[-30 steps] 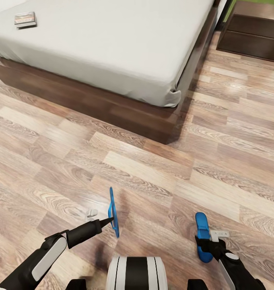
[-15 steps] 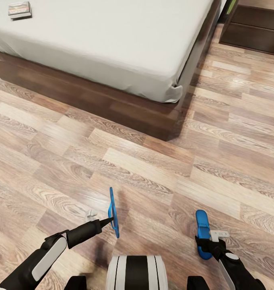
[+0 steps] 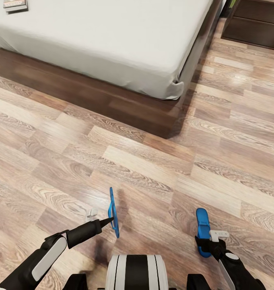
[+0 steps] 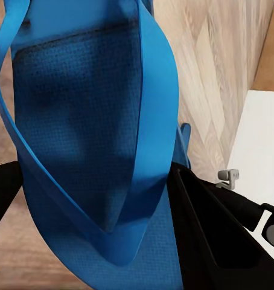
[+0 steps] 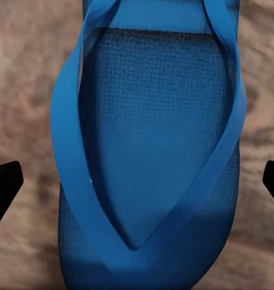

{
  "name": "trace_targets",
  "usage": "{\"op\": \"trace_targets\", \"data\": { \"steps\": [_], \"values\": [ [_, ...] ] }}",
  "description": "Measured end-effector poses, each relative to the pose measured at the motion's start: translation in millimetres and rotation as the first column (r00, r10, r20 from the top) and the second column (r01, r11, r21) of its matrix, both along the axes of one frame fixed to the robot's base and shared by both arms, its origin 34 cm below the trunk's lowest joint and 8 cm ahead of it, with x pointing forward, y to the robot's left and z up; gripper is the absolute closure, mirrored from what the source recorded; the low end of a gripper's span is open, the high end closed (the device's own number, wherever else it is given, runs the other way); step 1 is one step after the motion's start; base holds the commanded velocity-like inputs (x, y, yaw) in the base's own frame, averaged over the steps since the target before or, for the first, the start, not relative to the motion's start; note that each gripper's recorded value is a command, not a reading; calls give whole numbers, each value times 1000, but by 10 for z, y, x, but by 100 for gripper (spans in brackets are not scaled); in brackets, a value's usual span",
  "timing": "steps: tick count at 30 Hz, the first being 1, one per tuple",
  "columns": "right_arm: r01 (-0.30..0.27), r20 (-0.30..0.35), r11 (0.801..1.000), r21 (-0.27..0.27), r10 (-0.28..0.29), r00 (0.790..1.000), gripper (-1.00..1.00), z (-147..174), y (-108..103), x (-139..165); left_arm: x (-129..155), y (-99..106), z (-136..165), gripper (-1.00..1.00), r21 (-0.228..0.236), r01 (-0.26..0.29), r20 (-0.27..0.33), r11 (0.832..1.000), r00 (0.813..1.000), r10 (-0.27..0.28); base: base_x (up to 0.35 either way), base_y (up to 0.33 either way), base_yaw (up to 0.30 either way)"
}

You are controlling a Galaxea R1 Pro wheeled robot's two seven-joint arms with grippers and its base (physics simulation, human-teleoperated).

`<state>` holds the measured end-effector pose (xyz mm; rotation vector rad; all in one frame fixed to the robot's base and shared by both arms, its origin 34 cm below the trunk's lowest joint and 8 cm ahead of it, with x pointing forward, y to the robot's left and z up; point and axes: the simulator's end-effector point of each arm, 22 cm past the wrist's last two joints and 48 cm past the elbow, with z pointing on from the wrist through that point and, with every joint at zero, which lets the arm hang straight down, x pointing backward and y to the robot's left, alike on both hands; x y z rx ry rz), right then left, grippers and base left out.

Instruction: In the bedroom, move the book from the bed onto either nightstand, and place the two sandals side by side next to the bed.

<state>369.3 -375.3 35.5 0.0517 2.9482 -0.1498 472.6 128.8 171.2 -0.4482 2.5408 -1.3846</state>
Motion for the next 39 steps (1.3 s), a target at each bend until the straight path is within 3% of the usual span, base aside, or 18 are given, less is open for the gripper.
{"op": "trace_targets", "data": {
  "steps": [10, 11, 25, 39],
  "values": [
    [0, 0, 1000, -1, 0, 1000, -100, 2, -8, 2, 3, 2, 0, 100, 0, 0, 0, 1000, 1000, 0, 0, 0, 0],
    [0, 1, 1000, -1, 0, 1000, 100, 2, -8, 4, 2, 1, 0, 100, 0, 0, 0, 1000, 1000, 0, 0, 0, 0],
    [-2, 3, 1000, -5, 2, 1000, 100, 6, -21, 12, 2, 3, -1, 100, 0, -1, 0, 1000, 1000, 1, 0, 0, 0],
    [0, 44, 1000, 0, 0, 999, 100, 137, -18, 197, 126, 1, 173, 100, -2, -1, 38, 1000, 999, 1, 0, 0, 0]
  ]
}}
